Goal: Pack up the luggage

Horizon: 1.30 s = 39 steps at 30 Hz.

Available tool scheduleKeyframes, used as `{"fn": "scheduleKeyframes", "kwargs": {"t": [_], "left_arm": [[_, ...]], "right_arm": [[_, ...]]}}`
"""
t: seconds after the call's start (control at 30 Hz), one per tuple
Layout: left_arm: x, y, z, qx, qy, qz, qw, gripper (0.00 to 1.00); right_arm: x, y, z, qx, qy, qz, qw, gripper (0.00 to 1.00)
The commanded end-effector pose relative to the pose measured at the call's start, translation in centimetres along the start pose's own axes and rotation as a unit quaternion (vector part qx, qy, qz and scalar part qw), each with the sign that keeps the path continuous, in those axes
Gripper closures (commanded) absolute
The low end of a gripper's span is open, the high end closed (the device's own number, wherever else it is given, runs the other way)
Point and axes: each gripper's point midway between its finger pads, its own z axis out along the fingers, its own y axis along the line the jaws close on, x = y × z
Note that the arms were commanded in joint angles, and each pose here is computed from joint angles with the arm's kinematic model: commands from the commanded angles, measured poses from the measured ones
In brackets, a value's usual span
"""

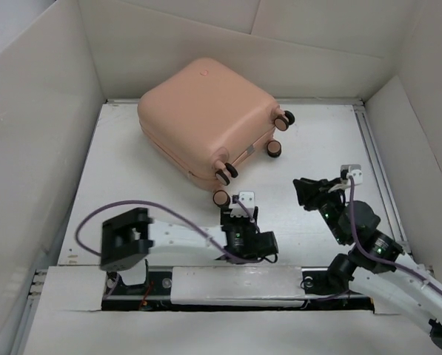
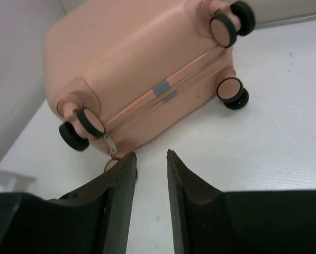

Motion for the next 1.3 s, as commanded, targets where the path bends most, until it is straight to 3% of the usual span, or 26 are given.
{"fn": "scheduleKeyframes", "kwargs": {"t": [0.0, 0.07, 0.2, 0.23, 0.27, 0.3, 0.33, 0.4, 0.43, 0.53, 0.6, 0.63, 0.7, 0.77, 0.8, 0.87, 1.0, 1.27], "left_arm": [[-2.1, 4.2, 2.3, -0.119, -0.064, -0.063, 0.989, 0.5], [-1.9, 4.1, 2.1, -0.134, -0.08, -0.116, 0.981, 0.51], [-4.2, 3.8, -0.7, -0.075, -0.066, -0.113, 0.989, 0.5], [-5.0, 1.1, -1.0, -0.025, -0.05, -0.187, 0.981, 0.48], [-8.8, 1.9, -2.1, 0.013, -0.051, -0.247, 0.968, 0.46], [-7.0, 4.1, -1.4, 0.026, -0.044, -0.162, 0.985, 0.46], [-8.9, 2.2, -2.0, 0.1, -0.037, -0.24, 0.965, 0.45], [-11.5, 5.6, -3.1, 0.143, -0.062, -0.295, 0.943, 0.45], [-12.3, 6.1, -3.7, 0.159, -0.069, -0.305, 0.936, 0.44], [-14.9, 7.2, -4.7, 0.161, -0.077, -0.3, 0.937, 0.44], [-14.6, 6.7, -4.6, 0.155, -0.062, -0.252, 0.953, 0.42], [-15.2, 5.7, -4.5, 0.15, -0.057, -0.241, 0.957, 0.41], [-14.7, 4.8, -4.3, 0.151, -0.045, -0.203, 0.966, 0.41], [-14.7, 4.7, -2.9, 0.14, -0.035, -0.182, 0.973, 0.41], [-14.9, 3.4, -2.8, 0.182, -0.016, -0.187, 0.965, 0.41], [-15.3, 5.5, -0.1, 0.175, -0.02, -0.194, 0.965, 0.41], [-16.8, 6.4, 1.2, 0.228, -0.018, -0.211, 0.95, 0.41], [-15.9, 5.1, 3.2, 0.225, 0.005, -0.172, 0.959, 0.45]], "right_arm": [[2.7, 2.1, 0.7, -0.065, 0.053, -0.034, 0.996, 0.63], [4.9, 3.0, 1.0, -0.098, 0.081, -0.038, 0.991, 0.54], [8.5, 4.4, 1.5, -0.151, 0.102, -0.004, 0.983, 0.52], [9.0, 4.6, 1.7, -0.159, 0.099, 0.004, 0.982, 0.54], [10.7, 4.2, 1.6, -0.163, 0.108, 0.007, 0.981, 0.56], [9.5, 5.4, 2.1, -0.192, 0.068, 0.021, 0.979, 0.61], [9.6, 5.9, 2.1, -0.213, 0.051, 0.019, 0.976, 0.61], [8.5, 7.2, 2.2, -0.258, 0.01, 0.024, 0.966, 0.61], [10.1, 7.3, 2.8, -0.262, 0.032, 0.018, 0.964, 0.59], [12.4, 8.5, 5.0, -0.281, 0.061, -0.005, 0.958, 0.47], [13.4, 9.1, 6.3, -0.287, 0.064, -0.006, 0.956, 0.44], [11.9, 9.9, 7.0, -0.302, 0.026, 0.005, 0.953, 0.41], [14.0, 8.9, 8.5, -0.287, 0.038, 0.021, 0.957, 0.39], [14.9, 9.3, 9.9, -0.304, 0.038, 0.029, 0.952, 0.39], [15.3, 10.0, 10.1, -0.322, 0.041, 0.037, 0.945, 0.39], [14.3, 11.0, 10.4, -0.353, 0.015, 0.049, 0.934, 0.37], [15.4, 10.5, 12.0, -0.349, 0.017, 0.074, 0.934, 0.36], [13.4, 11.0, 13.8, -0.369, -0.02, 0.076, 0.926, 0.35]]}}
